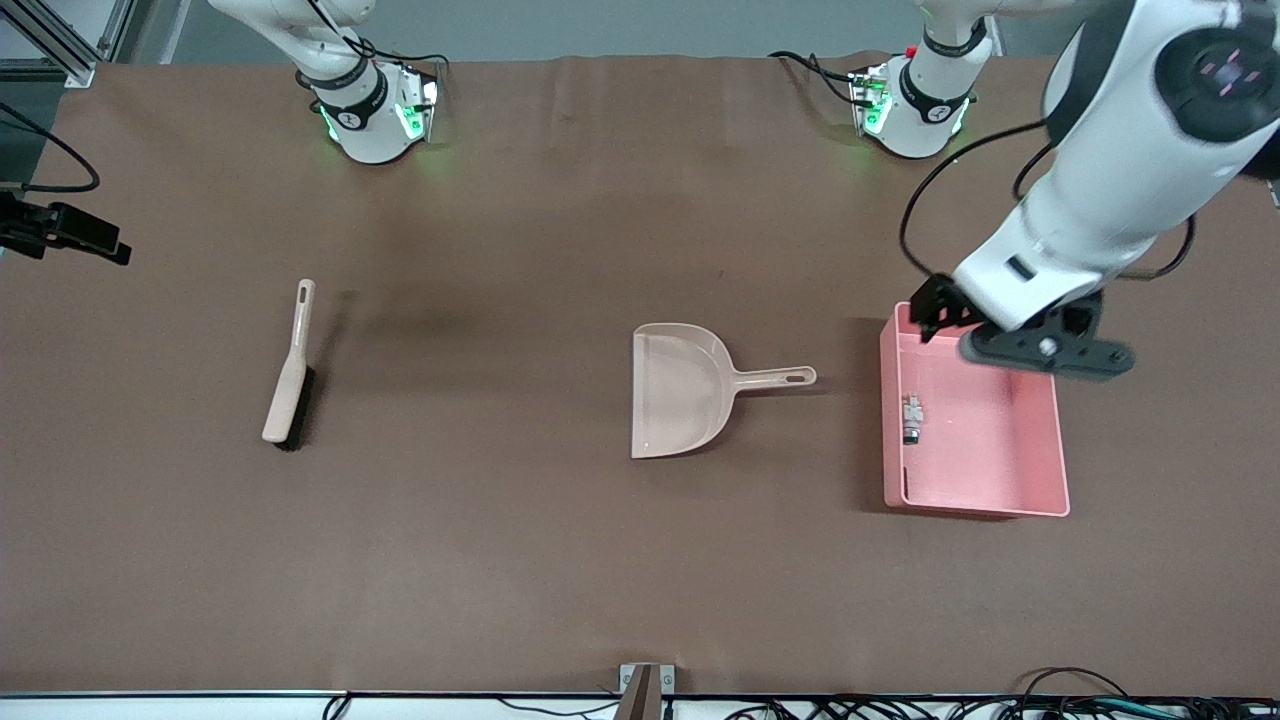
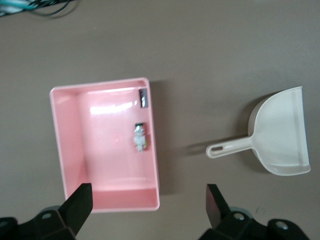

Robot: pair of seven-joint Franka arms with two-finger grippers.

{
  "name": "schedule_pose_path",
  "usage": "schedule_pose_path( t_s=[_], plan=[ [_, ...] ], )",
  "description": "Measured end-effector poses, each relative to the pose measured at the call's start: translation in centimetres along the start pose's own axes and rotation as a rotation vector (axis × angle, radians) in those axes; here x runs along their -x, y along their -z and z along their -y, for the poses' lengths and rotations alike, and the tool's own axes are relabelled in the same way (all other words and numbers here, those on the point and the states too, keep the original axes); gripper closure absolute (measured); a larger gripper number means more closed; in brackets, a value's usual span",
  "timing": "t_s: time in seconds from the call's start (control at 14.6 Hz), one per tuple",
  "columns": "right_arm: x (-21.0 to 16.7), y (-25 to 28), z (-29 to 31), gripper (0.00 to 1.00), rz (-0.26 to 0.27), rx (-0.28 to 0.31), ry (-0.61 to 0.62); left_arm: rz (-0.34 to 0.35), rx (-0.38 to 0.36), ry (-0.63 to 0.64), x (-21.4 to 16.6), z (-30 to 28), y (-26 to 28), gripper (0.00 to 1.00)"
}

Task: Clean e-waste and dump in bin

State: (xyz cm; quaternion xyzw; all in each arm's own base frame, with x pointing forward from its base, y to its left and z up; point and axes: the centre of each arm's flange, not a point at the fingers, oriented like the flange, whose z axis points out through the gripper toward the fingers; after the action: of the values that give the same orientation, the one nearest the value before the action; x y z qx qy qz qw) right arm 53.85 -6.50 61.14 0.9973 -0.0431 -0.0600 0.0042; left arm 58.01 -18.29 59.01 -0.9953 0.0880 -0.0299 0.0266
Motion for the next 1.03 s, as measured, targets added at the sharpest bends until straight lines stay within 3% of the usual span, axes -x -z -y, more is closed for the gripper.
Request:
schedule_pose_path(
  t_s=[0.55,1.03],
  plan=[
    [-0.1,0.1,1.7,0.00,-0.005,0.003,0.031,0.027,0.073,0.079,7.6,6.2,2.0,0.00],
    [-0.3,0.3,1.6,0.00,-0.029,0.004,0.030,0.027,0.077,0.101,8.9,9.5,2.8,0.00]
  ],
)
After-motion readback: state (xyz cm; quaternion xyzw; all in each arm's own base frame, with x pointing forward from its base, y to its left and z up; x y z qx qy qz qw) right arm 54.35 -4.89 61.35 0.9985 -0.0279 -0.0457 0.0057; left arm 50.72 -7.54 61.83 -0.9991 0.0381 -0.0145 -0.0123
